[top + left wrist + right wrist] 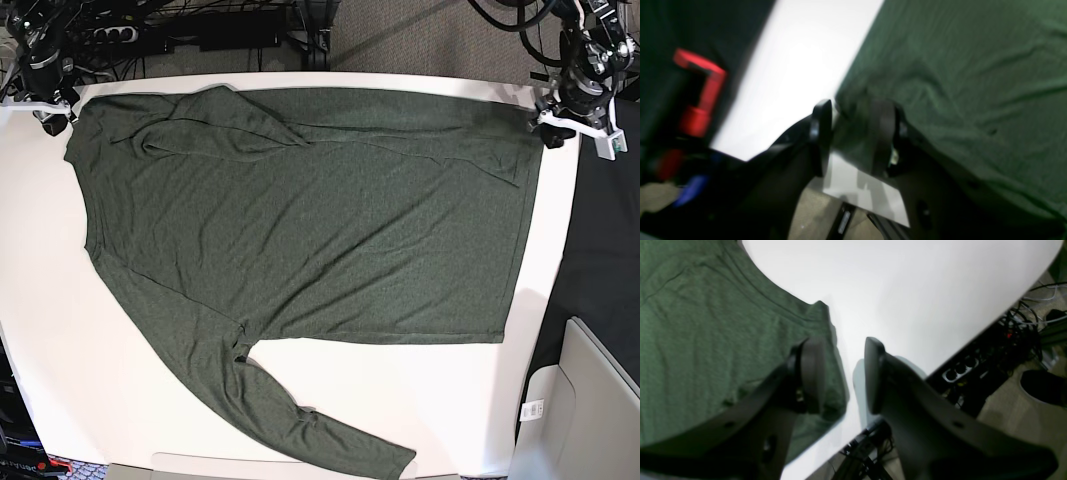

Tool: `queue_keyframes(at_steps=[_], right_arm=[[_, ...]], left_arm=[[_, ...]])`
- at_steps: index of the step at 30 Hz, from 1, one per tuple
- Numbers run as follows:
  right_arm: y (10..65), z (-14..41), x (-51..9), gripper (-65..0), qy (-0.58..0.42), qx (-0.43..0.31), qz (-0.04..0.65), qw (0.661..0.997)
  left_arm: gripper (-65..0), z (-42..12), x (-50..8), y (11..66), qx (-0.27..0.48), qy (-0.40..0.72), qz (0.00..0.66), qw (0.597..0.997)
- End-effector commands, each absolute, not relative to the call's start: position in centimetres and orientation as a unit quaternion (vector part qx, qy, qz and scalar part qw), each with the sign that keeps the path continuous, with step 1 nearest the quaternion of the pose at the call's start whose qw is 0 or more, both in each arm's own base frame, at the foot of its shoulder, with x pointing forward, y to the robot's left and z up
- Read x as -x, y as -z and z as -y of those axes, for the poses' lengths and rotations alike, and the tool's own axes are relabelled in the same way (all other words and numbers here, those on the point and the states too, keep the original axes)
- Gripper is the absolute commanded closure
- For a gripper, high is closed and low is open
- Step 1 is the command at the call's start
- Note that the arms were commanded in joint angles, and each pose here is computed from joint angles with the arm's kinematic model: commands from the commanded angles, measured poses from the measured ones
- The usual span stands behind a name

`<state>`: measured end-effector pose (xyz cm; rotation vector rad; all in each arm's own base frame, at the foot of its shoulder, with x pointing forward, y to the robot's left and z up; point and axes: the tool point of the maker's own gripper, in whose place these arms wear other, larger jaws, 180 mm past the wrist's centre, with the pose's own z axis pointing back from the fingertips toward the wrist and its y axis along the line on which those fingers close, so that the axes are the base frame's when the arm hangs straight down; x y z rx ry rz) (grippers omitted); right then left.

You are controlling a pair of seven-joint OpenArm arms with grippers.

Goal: Fold the T-shirt properly
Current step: 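Pull the held shoulder corners apart and away from the shirt body, then release the shoulders and move both grippers down along the shirt sides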

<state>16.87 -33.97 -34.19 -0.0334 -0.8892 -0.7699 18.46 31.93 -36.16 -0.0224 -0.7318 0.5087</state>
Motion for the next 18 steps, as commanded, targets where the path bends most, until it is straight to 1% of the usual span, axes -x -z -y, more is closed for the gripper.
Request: queue_keyframes(at_steps=[1, 9, 14, 18], right_arm=[[32.0, 34.4, -18.0, -20.5, 0.347, 0.022, 0.454, 0.820], [29.0, 34.8, -20.8, -20.4, 0.330, 0.022, 0.501, 0.800], [27.2, 34.9, -23.6, -20.5, 0.327, 0.013, 0.534, 0.779], [26.6, 33.8, -27.3, -20.8, 0.294, 0.019, 0.541, 0.788]], left_arm=[[-18.8, -32.2, -19.1, 34.9, 0.006, -0.234, 0.371, 0.899], [-19.1, -31.4, -23.4, 32.4, 0.030, -0.225, 0.412, 0.883], [-19.2, -29.8, -27.5, 31.4, 0.066, -0.212, 0.427, 0.876], [-19.2, -28.7, -30.9, 31.3, 0.097, -0.210, 0.433, 0.871]])
